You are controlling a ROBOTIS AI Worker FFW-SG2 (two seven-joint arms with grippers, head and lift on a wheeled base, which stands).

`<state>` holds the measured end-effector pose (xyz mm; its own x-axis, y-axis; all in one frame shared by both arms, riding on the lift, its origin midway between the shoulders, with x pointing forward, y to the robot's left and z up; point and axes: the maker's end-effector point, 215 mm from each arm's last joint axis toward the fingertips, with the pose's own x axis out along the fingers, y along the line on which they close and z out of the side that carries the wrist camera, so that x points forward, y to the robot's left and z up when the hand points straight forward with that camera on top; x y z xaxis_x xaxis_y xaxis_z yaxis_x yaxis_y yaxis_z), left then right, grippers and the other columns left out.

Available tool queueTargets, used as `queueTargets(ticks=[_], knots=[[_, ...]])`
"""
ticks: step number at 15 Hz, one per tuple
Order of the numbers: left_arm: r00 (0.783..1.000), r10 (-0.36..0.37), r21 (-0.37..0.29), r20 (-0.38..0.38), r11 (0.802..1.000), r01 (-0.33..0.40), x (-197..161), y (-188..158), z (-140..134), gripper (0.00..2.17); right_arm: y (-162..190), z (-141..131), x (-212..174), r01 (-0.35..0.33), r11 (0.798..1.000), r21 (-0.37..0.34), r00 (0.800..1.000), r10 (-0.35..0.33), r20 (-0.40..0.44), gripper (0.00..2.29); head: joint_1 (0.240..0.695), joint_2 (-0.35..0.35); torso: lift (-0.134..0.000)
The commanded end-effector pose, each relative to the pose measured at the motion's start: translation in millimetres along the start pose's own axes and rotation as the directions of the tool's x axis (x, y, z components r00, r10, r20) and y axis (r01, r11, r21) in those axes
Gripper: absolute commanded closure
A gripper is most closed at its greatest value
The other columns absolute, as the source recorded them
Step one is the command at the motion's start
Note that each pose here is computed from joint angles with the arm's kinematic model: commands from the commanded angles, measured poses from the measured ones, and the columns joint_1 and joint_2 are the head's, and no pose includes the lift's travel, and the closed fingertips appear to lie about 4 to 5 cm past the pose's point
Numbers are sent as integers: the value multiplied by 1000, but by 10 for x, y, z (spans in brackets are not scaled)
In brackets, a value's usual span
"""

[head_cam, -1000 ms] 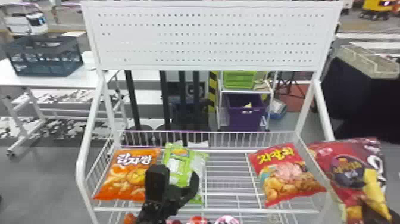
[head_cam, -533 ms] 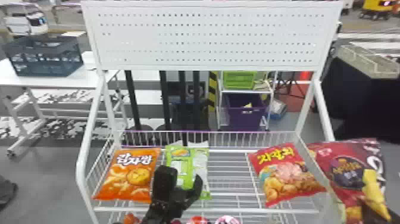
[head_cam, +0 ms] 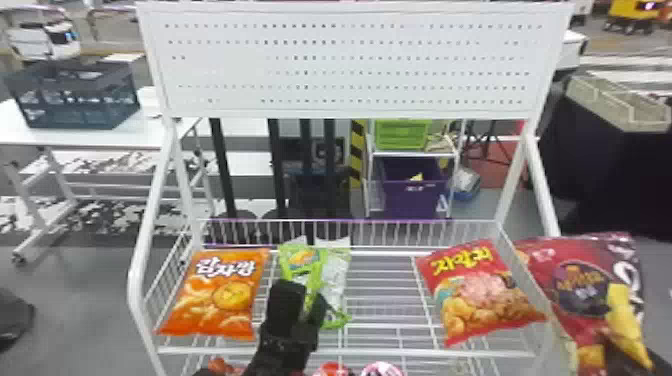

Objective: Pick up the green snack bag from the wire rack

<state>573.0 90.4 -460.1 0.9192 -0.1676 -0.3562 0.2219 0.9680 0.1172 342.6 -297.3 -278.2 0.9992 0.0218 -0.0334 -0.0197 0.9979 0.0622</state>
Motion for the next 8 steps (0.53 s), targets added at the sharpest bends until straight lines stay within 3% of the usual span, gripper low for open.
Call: queueTargets(ticks=[1, 8], knots=[[1000, -3, -7, 11, 1000, 3, -42, -35, 59, 1868, 11, -5, 4, -1, 1000, 3, 1000, 1, 0, 2179, 499, 0, 0], [993, -11, -61, 116, 998, 19, -469, -116, 523, 1889, 33, 7, 0, -4, 1000, 7, 1000, 4, 3, 2179, 499, 0, 0]])
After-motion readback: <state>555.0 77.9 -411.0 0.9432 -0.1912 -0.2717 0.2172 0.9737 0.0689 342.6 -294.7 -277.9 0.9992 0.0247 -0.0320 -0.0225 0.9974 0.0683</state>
